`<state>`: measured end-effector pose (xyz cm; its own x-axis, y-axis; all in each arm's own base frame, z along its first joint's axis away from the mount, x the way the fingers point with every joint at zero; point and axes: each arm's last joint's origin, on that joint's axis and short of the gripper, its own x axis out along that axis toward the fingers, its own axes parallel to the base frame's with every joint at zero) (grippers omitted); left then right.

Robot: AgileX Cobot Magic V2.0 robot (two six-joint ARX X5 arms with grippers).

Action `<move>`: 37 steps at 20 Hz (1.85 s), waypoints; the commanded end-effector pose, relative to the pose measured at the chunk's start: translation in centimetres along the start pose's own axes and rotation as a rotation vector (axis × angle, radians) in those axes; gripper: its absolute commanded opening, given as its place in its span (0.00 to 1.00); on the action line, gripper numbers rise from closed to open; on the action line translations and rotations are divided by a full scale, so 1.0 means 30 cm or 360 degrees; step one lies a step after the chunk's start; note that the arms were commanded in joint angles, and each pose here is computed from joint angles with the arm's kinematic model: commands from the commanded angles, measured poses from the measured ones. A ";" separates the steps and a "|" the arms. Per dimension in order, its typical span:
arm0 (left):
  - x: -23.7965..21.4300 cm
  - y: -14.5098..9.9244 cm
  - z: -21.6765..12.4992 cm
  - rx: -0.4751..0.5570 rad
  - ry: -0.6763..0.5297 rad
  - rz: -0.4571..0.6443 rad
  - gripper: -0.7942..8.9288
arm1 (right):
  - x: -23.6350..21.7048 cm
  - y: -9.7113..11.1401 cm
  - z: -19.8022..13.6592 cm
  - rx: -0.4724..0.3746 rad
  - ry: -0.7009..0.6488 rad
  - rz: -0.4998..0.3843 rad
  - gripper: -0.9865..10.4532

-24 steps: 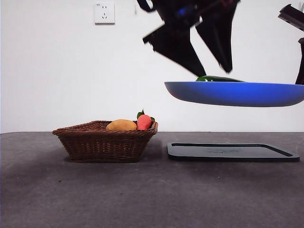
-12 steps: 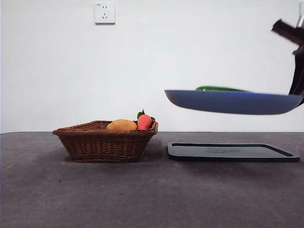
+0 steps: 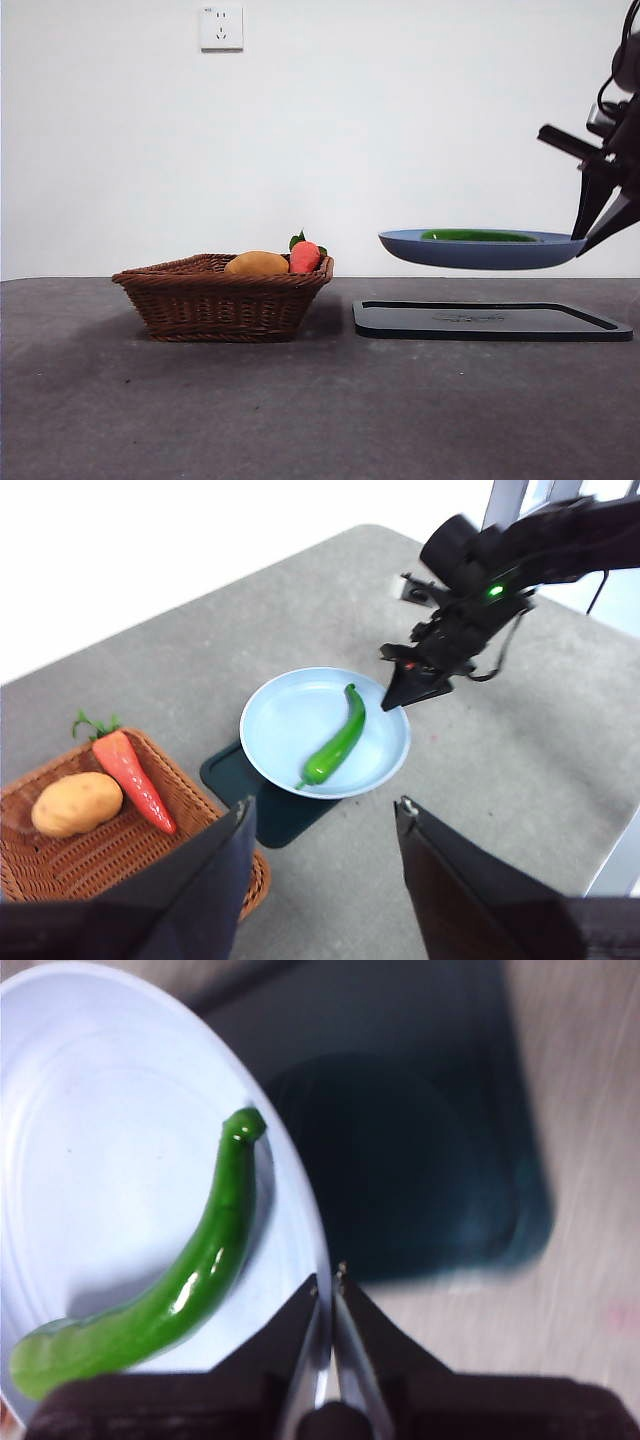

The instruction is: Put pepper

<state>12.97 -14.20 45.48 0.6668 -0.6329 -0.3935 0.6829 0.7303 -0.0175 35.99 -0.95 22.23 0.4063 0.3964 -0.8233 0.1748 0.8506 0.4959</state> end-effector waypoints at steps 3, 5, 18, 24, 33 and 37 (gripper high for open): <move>-0.012 -0.004 0.015 0.0002 -0.0033 -0.0007 0.34 | 0.092 -0.033 0.060 0.0007 -0.0020 0.0007 0.09; -0.011 -0.004 0.016 0.0001 -0.0034 -0.0007 0.34 | 0.131 -0.049 0.066 0.0011 -0.0011 0.0004 0.09; -0.011 -0.003 0.013 0.0001 -0.0024 -0.0006 0.34 | 0.193 -0.085 0.066 -0.0077 0.0018 -0.0087 0.24; -0.011 -0.003 0.004 0.0006 0.0020 -0.0003 0.34 | 0.033 -0.033 0.060 -0.0101 -0.0095 -0.0121 0.26; -0.011 -0.002 -0.013 0.0018 0.0106 0.0000 0.33 | -0.480 0.179 -0.212 -0.0576 -0.0243 -0.0082 0.26; -0.011 -0.002 -0.013 0.0018 0.0106 -0.0001 0.33 | -0.663 0.245 -0.414 -0.0743 -0.0331 0.0000 0.26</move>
<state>12.60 -13.80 44.79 0.6423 -0.6060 -0.4693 0.6821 0.7312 -0.0105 17.93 1.68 38.37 0.5742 0.3575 -0.7365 -0.2062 0.9338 0.2924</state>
